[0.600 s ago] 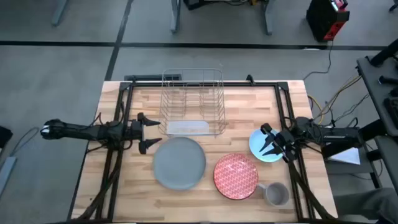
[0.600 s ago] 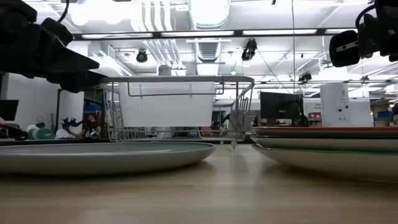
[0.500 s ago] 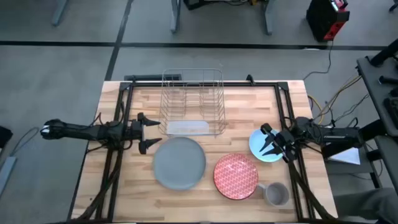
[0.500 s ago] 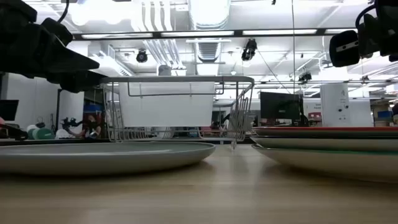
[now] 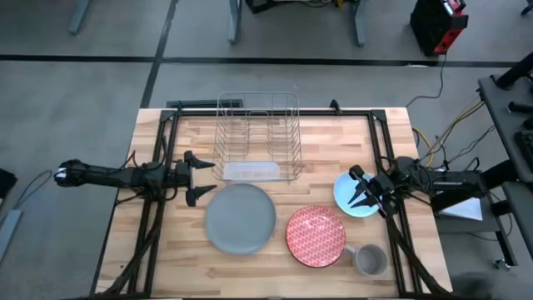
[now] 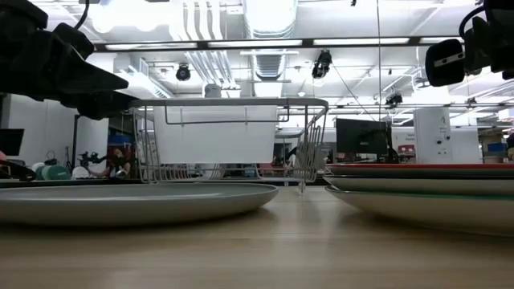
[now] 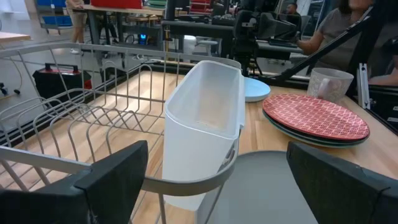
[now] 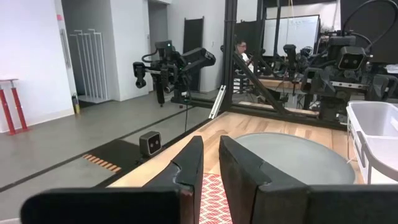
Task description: Sort dishes
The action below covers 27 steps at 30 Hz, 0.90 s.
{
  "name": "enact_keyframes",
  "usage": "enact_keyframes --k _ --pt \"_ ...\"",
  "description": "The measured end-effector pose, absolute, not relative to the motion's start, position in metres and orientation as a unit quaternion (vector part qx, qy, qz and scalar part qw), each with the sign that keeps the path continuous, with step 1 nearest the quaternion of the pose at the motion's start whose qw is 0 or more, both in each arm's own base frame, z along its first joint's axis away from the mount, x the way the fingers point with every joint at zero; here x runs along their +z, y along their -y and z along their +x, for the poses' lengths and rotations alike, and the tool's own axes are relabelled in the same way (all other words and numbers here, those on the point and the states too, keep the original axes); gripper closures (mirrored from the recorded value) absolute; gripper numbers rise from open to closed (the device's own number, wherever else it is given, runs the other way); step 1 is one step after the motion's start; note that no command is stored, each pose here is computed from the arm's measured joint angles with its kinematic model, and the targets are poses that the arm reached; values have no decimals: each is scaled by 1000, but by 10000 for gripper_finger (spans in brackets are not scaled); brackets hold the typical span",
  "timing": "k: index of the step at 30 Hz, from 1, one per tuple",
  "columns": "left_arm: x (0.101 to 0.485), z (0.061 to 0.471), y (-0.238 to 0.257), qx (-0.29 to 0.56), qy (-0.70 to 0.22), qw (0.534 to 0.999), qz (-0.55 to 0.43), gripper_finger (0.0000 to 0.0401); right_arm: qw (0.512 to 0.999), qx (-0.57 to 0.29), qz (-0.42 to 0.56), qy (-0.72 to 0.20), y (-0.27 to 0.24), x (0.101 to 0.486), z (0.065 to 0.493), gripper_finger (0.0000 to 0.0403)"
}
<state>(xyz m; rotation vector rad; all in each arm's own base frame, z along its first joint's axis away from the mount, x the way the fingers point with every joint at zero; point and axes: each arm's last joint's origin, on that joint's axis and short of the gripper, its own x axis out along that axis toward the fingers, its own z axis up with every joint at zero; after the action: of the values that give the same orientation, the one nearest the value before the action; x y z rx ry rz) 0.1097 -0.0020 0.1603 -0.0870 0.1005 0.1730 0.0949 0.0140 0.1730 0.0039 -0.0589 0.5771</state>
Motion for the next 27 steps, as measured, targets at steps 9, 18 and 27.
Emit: enact_keyframes --k 9,18,27 --pt "160 110 2 86 -50 994 -43 27 958 285 2 29 -14 173 95 340" --pt "160 110 2 86 -50 994 -43 27 958 285 2 29 -14 173 95 333" --pt "160 110 2 86 -50 994 -43 27 958 285 2 29 -14 173 95 354"
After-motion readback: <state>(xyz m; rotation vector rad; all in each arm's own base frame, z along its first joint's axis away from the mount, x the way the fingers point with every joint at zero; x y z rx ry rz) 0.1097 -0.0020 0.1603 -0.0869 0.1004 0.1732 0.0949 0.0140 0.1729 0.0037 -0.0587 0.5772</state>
